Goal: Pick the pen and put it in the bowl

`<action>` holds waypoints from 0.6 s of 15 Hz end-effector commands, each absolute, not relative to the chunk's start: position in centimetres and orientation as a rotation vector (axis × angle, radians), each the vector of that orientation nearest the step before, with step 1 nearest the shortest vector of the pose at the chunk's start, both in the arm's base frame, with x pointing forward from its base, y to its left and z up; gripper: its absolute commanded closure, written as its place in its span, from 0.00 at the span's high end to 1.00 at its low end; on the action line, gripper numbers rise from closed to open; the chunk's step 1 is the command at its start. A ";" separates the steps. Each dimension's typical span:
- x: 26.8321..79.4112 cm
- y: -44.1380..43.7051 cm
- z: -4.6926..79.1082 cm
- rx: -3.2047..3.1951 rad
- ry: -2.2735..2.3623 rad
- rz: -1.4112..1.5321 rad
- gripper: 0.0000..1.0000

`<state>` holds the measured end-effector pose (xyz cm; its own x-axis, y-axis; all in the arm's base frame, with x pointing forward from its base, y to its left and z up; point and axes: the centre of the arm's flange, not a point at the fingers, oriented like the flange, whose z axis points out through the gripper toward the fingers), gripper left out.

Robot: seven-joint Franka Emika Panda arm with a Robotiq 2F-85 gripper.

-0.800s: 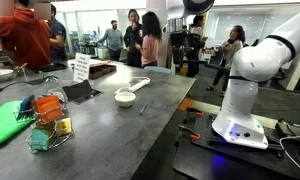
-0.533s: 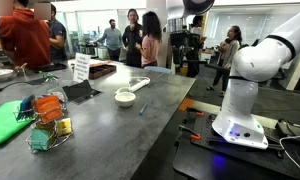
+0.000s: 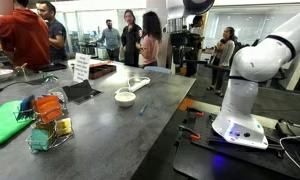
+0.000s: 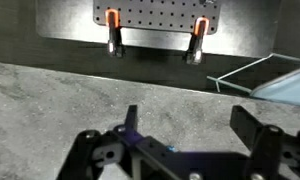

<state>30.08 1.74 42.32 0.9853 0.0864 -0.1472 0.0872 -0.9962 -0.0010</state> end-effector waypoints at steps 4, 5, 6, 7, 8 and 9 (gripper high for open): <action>33.6 2.1 40.4 3.089 -0.232 -0.207 1.00; 34.5 2.1 39.7 3.081 -0.313 -0.198 1.00; 35.3 2.1 38.8 3.080 -0.398 -0.180 1.00; 36.2 1.9 37.9 3.083 -0.482 -0.182 1.00; 36.9 1.6 36.8 3.086 -0.563 -0.190 1.00; 37.6 1.3 35.7 3.081 -0.646 -0.193 1.00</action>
<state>34.58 1.51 37.88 0.9583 -0.2677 -0.1001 -0.2659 -0.9635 0.0313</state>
